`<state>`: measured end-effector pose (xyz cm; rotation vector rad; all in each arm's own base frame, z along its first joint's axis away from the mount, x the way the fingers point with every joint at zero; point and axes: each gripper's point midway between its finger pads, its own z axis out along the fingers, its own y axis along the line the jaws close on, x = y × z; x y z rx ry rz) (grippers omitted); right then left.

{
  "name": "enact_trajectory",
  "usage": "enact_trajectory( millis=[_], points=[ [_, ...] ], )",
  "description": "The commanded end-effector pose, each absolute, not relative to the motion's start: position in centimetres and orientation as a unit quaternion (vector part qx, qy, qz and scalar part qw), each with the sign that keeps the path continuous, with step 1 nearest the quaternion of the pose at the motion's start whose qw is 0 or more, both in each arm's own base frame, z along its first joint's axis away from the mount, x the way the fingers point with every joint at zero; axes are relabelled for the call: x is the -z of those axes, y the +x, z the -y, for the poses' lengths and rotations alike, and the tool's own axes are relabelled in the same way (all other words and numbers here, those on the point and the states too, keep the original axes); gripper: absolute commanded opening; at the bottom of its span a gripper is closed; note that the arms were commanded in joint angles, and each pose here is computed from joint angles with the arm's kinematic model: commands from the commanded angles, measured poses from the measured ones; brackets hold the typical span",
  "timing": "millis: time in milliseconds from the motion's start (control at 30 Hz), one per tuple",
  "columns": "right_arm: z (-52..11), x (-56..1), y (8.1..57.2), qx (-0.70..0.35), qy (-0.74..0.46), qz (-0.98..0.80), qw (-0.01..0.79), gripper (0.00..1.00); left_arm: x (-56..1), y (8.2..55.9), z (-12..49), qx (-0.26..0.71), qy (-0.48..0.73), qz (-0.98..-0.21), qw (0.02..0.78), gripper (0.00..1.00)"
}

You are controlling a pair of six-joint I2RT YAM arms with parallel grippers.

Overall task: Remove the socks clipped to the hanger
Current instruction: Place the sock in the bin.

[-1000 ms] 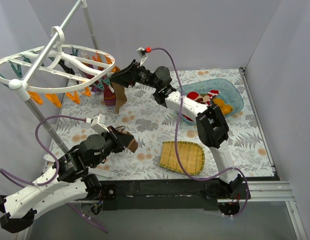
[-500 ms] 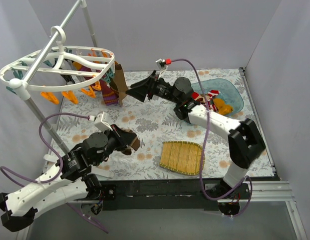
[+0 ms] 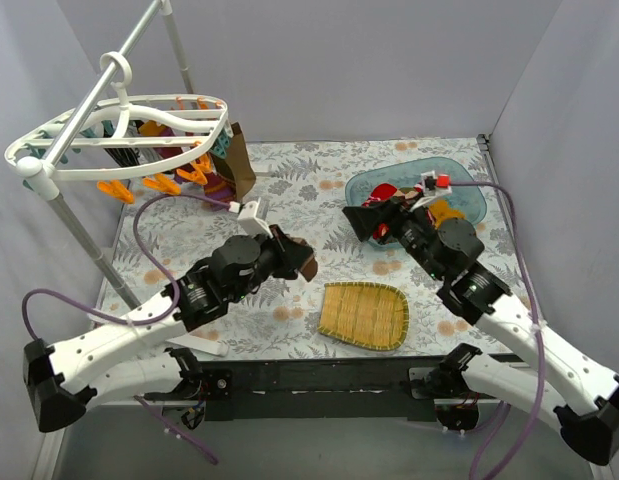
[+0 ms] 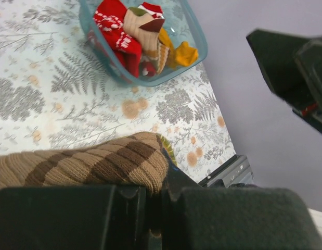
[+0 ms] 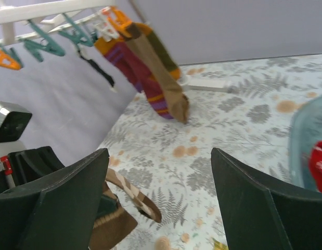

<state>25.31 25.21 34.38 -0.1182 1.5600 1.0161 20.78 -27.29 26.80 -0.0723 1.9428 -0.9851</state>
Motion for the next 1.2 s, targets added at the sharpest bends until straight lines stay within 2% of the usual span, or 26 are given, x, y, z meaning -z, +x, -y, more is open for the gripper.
enact_trajectory(
  millis=[0, 267, 300, 500, 533, 567, 667, 733, 767, 800, 900, 967, 1000, 1033, 1167],
  points=[
    [-17.7, -34.2, 25.1, -0.328, 0.046, -0.694, 0.639, 0.87, -31.6, 22.6, 31.6, 0.444, 0.014, -0.744, 0.499, 0.00],
    [-10.1, -38.2, 21.5, -0.287, 0.125, -0.664, 0.679, 0.89, -34.9, 26.6, 38.8, 0.461, 0.069, -0.699, 0.542, 0.00],
    [-9.4, -39.2, 20.8, -0.294, 0.130, -0.652, 0.687, 0.89, -33.3, 27.5, 40.1, 0.451, 0.081, -0.707, 0.538, 0.00],
    [-7.5, -40.9, 18.7, -0.303, 0.136, -0.637, 0.695, 0.89, -34.6, 30.6, 44.7, 0.457, 0.100, -0.673, 0.573, 0.00],
    [-7.3, -41.3, 18.4, -0.306, 0.136, -0.635, 0.696, 0.89, -32.9, 31.4, 45.9, 0.447, 0.112, -0.679, 0.571, 0.00],
    [-7.1, -41.2, 18.2, -0.305, 0.135, -0.638, 0.694, 0.89, -34.6, 31.8, 46.7, 0.457, 0.112, -0.660, 0.586, 0.00],
    [-6.7, -41.5, 17.7, -0.304, 0.135, -0.642, 0.691, 0.88, -33.1, 33.4, 49.0, 0.447, 0.128, -0.652, 0.599, 0.00],
    [-6.3, -41.7, 17.3, -0.306, 0.137, -0.641, 0.690, 0.88, -34.4, 34.3, 50.0, 0.449, 0.130, -0.634, 0.616, 0.00],
    [-6.3, -41.8, 17.1, -0.308, 0.136, -0.641, 0.690, 0.88, -32.8, 35.0, 51.1, 0.440, 0.143, -0.635, 0.619, 0.00],
    [-6.0, -41.8, 16.9, -0.307, 0.139, -0.640, 0.690, 0.88, -34.2, 35.2, 51.9, 0.449, 0.146, -0.620, 0.626, 0.00],
    [-5.3, -42.0, 16.4, -0.305, 0.144, -0.637, 0.693, 0.88, -31.9, 36.4, 54.4, 0.447, 0.169, -0.618, 0.624, 0.00],
    [-4.8, -42.2, 16.3, -0.299, 0.150, -0.637, 0.695, 0.88, -33.3, 36.6, 55.7, 0.464, 0.174, -0.598, 0.630, 0.00],
    [-4.5, -42.5, 16.0, -0.299, 0.150, -0.634, 0.697, 0.88, -30.9, 37.0, 56.9, 0.460, 0.185, -0.607, 0.622, 0.00],
    [-4.3, -42.4, 15.9, -0.296, 0.150, -0.636, 0.696, 0.88, -32.5, 37.4, 57.5, 0.469, 0.182, -0.592, 0.629, 0.02],
    [-4.4, -42.4, 15.7, -0.298, 0.146, -0.638, 0.695, 0.88, -26.3, 39.4, 59.7, 0.462, 0.182, -0.634, 0.593, 0.03]
  ],
)
